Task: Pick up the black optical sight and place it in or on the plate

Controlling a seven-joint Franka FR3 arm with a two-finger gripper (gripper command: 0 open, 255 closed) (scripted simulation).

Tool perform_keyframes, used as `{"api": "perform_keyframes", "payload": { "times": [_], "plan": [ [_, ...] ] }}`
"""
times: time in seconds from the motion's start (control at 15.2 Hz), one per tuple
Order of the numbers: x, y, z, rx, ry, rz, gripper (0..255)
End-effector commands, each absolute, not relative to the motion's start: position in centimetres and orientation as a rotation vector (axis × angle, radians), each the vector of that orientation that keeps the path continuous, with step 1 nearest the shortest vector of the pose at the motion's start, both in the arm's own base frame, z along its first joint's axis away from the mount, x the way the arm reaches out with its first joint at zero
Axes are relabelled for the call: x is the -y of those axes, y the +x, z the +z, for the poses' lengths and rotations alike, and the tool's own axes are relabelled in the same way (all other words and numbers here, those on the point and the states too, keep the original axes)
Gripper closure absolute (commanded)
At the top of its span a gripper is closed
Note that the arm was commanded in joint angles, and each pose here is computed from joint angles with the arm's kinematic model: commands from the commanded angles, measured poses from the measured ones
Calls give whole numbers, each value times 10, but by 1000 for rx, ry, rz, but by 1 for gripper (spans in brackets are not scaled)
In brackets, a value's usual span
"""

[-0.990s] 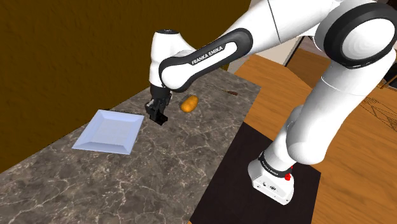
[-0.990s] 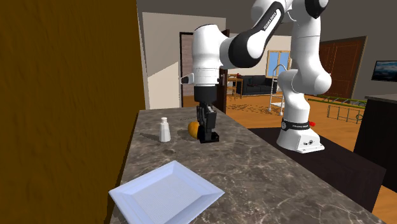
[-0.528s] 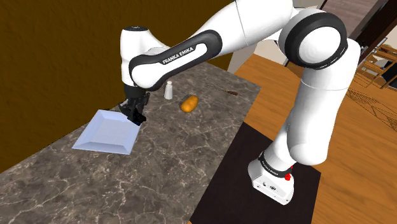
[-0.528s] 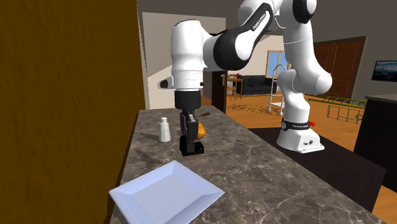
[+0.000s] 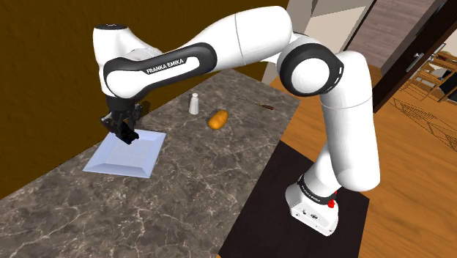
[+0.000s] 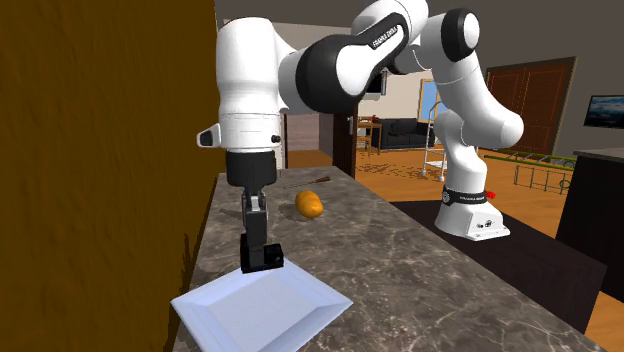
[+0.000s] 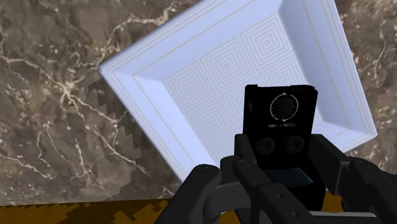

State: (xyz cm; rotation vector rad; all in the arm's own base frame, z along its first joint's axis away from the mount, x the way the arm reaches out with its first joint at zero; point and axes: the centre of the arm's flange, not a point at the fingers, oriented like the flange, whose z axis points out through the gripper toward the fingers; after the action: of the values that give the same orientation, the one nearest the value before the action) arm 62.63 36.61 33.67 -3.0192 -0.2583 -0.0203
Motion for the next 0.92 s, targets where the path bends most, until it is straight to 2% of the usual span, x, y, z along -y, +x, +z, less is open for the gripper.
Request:
{"api": "perform_keyframes", "payload": {
  "times": [0.0, 0.86],
  "plan": [
    [-370, 630, 328, 257, -3020, -21, 255],
    [-370, 630, 268, 257, -3020, -21, 255]
  ]
}}
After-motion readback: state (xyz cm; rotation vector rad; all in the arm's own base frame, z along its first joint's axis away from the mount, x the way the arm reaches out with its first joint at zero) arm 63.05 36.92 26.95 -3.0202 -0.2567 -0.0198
